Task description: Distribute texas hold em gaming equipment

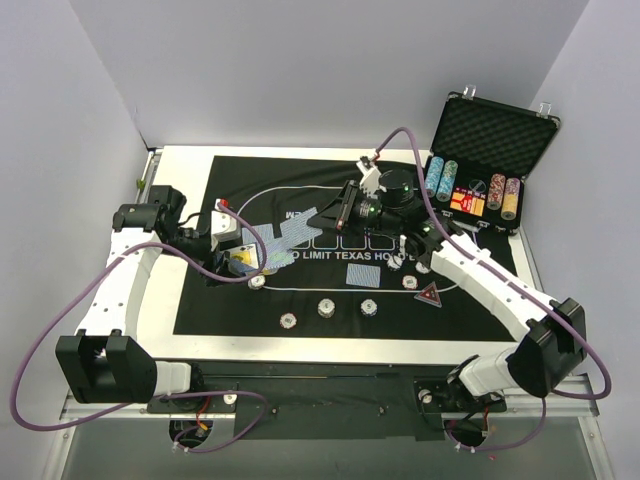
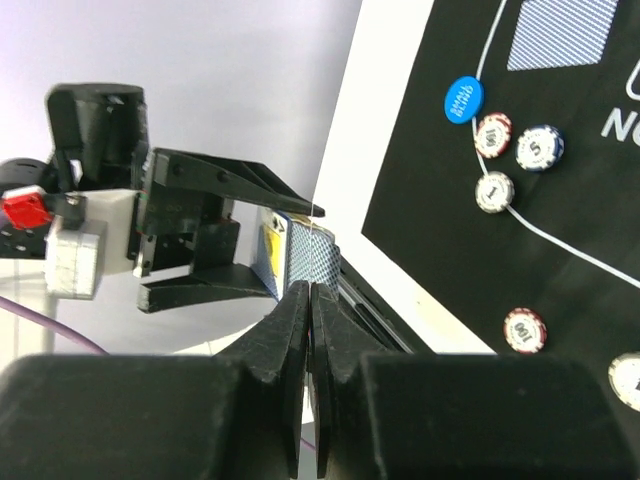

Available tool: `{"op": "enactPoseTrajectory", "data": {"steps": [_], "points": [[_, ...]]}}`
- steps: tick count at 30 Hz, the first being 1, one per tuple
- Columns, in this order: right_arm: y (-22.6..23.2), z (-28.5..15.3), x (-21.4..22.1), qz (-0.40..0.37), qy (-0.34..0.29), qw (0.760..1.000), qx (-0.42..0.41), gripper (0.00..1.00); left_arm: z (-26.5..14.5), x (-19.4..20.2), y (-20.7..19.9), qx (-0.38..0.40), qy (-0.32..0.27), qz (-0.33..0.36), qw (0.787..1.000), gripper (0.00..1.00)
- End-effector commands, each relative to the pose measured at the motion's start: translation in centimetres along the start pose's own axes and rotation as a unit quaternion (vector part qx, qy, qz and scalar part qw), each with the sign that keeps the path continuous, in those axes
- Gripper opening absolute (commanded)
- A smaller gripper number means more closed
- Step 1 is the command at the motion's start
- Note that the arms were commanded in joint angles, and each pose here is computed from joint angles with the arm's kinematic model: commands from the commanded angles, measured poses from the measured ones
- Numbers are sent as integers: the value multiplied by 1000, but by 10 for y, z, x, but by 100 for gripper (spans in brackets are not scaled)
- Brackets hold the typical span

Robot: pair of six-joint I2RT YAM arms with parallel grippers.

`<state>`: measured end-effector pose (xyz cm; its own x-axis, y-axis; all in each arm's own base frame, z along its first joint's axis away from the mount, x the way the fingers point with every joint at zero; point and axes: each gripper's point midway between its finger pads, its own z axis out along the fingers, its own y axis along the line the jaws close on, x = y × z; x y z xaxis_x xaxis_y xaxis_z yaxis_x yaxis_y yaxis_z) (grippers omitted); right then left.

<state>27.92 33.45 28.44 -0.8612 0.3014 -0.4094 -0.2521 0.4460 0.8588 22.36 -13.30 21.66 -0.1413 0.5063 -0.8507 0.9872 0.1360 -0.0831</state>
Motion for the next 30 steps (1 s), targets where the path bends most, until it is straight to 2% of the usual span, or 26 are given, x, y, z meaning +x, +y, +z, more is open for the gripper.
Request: {"op": "enactPoseTrajectory", "data": {"steps": [1,5,9,11,15,21,30], "points": [[49,-10,-28,-8,-32,996,-80,0,-4,-12,-30,40,-28,-51,998,0],[52,-5,-49,-10,-51,995,-83,0,-3,-10,-31,45,-28,-54,997,0],[31,26,-70,-2,-56,997,-62,0,-4,-11,-32,48,-28,-55,997,0],[17,50,-80,4,-52,997,-51,0,-5,-12,-32,48,-28,-52,997,0],[-44,126,-85,41,-28,999,-8,0,-6,-14,-33,49,-31,-52,997,0],[-116,207,-64,45,14,996,73,0,-7,-13,-34,50,-27,-54,997,0],[-153,261,-48,67,16,993,93,0,-7,-15,-34,58,-28,-56,996,0]]}}
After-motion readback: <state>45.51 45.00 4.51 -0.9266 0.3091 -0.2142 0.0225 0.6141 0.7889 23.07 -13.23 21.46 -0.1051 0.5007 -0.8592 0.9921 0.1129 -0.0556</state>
